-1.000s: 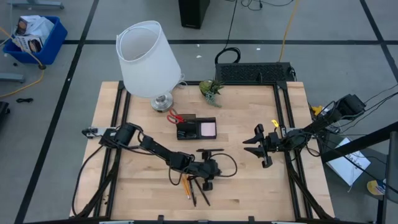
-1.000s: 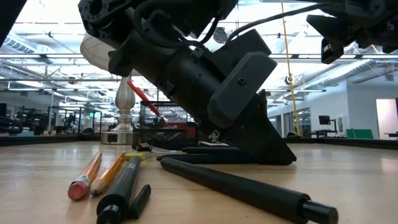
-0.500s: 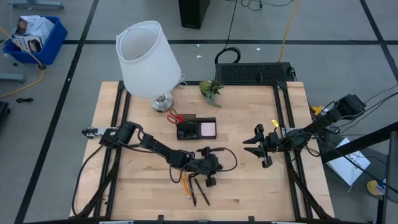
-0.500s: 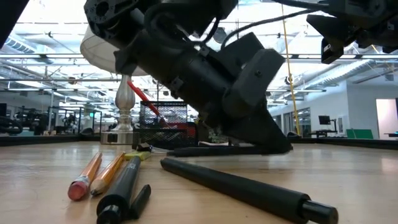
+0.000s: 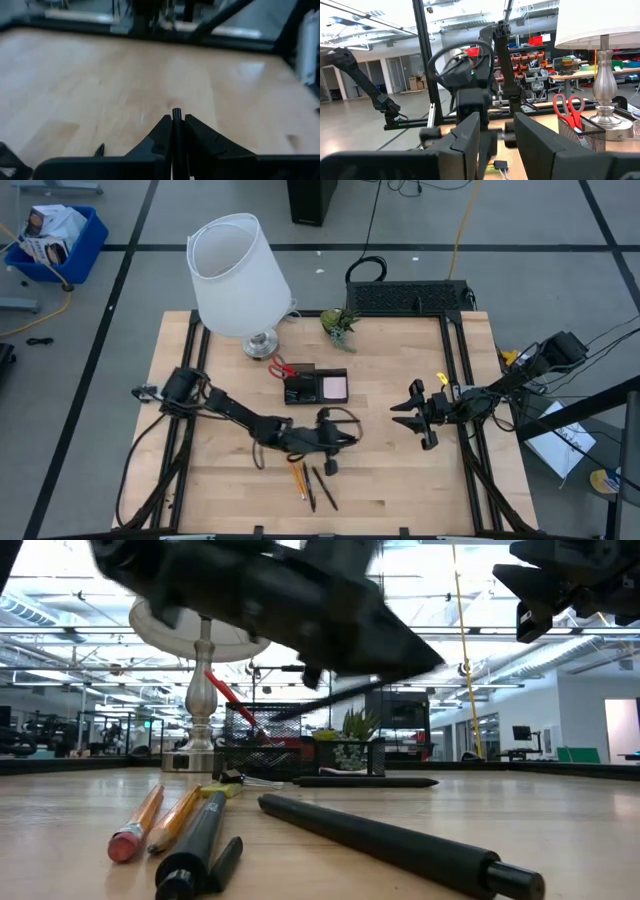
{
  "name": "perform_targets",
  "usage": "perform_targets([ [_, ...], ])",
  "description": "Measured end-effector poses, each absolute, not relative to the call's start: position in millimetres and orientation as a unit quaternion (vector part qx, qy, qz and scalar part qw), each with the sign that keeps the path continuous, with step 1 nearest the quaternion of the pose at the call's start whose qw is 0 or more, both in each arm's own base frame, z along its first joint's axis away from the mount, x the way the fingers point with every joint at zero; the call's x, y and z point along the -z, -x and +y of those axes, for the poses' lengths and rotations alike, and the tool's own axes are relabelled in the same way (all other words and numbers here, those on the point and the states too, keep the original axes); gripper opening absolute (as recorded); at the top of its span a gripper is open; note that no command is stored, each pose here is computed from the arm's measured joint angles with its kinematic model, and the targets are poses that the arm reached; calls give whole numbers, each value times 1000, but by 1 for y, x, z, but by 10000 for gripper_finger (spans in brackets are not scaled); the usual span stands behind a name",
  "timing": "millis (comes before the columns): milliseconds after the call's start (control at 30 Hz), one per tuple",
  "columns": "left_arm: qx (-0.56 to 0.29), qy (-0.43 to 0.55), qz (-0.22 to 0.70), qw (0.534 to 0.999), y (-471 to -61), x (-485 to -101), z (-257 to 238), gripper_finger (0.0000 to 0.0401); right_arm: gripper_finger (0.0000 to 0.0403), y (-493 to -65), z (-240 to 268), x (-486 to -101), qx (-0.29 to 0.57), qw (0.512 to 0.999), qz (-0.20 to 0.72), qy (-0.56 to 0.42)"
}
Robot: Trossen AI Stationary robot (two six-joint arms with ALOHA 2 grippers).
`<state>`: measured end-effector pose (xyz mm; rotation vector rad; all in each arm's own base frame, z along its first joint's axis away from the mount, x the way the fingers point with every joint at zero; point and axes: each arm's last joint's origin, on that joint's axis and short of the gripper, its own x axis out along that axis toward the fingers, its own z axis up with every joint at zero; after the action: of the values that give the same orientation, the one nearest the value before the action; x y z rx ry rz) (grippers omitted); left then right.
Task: Pick and place office supplies into organizer
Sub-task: Put the middle black pen into the black desk organizer
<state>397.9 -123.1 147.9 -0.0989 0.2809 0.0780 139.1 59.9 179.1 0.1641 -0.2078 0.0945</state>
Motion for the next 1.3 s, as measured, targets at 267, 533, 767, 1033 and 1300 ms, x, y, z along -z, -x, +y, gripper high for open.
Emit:
perform_targets([
  [267,-41,-13,38,998,-346,-191,-98,37,116,-139,60,-179,-47,990,-104,-82],
  [533,-50,-62,-64,995,-316,-217,-57,37,116,-139,60,-179,-47,990,-104,-82],
  [767,-28,-84,-143,986,-303,-211,-4,42,116,-139,60,-179,-47,990,-104,-82],
  [1033,-21,-89,-150,984,-300,-211,41,31,116,-139,60,-179,-47,990,-104,-82],
  [1300,-20,-80,-154,985,-307,-197,59,40,116,-139,60,-179,-47,990,-104,-82],
])
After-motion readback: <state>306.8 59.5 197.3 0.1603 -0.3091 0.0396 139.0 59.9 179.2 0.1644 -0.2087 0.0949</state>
